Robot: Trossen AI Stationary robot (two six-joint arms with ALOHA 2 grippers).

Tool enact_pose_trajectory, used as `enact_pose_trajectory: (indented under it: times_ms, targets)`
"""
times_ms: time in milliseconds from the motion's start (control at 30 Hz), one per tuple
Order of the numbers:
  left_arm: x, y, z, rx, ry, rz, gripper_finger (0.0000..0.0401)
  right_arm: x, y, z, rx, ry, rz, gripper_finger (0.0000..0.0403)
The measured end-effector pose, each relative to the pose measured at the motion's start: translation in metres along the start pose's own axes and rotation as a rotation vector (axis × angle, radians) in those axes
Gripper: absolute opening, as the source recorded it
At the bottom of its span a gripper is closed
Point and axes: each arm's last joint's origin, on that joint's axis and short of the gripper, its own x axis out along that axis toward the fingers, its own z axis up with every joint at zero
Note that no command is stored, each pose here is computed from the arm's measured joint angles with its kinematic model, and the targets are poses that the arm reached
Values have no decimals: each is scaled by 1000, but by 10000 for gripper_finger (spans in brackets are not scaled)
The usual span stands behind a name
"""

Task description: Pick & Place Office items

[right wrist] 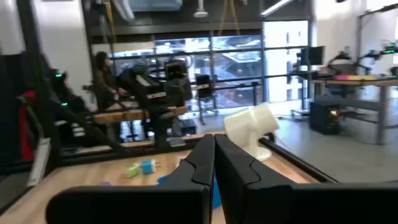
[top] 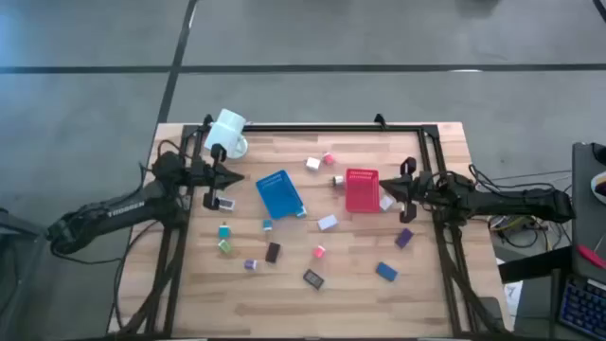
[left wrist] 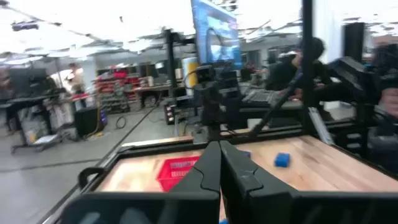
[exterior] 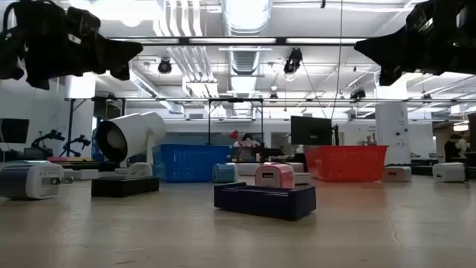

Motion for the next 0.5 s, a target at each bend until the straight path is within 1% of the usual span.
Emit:
enact_pose_trajectory:
  times_ms: [133, 267, 367, 500]
  targets:
    - [-5, -4, -9, -6, 6, -13, 1, -2, -2, 0, -17, 5, -31, 8]
    - [-9, -5, -16, -31, 22, 0, 1, -3, -6, -5, -29, 60, -65, 8]
    - [-11, -3, -16, -29, 24, 9, 1, -4, -8, -8, -17, 99, -61, 8]
    - [-12, -2, -19, -66, 38, 5, 1, -4, -8, -7, -10, 87, -52, 8]
